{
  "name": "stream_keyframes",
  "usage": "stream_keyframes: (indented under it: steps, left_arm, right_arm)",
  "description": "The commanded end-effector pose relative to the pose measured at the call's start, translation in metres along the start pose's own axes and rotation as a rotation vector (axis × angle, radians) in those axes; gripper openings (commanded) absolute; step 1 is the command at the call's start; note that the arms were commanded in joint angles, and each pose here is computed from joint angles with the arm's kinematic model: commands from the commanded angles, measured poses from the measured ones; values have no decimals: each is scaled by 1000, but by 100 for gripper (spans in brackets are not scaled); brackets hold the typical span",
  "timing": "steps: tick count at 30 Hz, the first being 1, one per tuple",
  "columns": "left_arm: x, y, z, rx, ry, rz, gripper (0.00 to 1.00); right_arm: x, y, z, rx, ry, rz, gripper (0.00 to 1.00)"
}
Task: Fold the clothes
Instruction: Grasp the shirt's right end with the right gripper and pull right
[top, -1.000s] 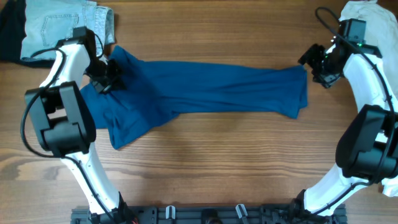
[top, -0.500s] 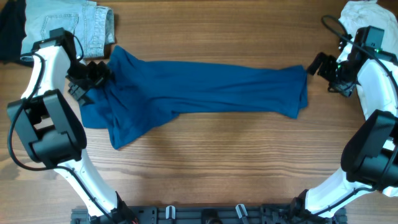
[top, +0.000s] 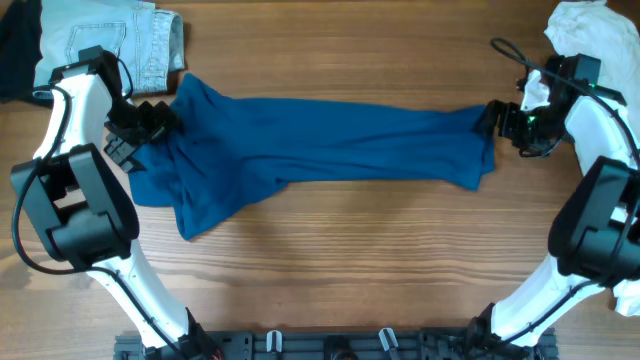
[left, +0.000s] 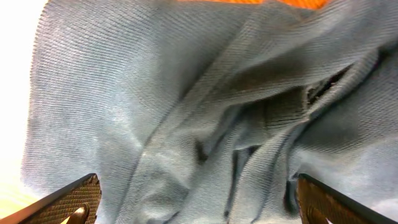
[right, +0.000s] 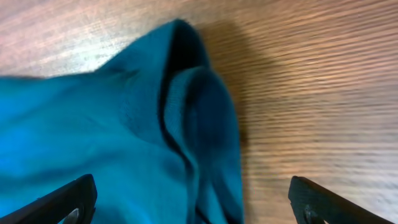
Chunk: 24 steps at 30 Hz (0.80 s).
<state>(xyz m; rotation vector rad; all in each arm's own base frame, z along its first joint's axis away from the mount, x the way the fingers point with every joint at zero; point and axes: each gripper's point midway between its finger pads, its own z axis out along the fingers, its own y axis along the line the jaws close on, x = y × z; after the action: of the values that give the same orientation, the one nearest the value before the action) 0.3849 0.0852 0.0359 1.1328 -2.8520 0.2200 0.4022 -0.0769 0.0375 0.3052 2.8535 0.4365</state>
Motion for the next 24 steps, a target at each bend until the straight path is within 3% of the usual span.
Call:
stream_keyframes:
  steps: [1, 10, 14, 17, 21, 24]
  left_arm:
    - [0, 5, -6, -24, -22, 7, 100]
    - [1, 5, -6, -26, -18, 6, 100]
    - [1, 5, -6, -26, -19, 7, 100]
    - [1, 5, -6, -26, -18, 7, 100]
    - [0, 7, -6, -36, -23, 6, 100]
    - [0, 7, -6, -38, -22, 6, 100]
  right_arm:
    - [10, 3, 20, -73, 46, -35, 100]
    - [21, 22, 37, -221, 95, -2, 98]
    - [20, 40, 37, -285, 94, 4, 86]
    - [20, 43, 40, -261, 104, 15, 85]
    - [20, 41, 46, -193, 112, 45, 65]
    - [19, 34, 48, -141, 112, 74, 31]
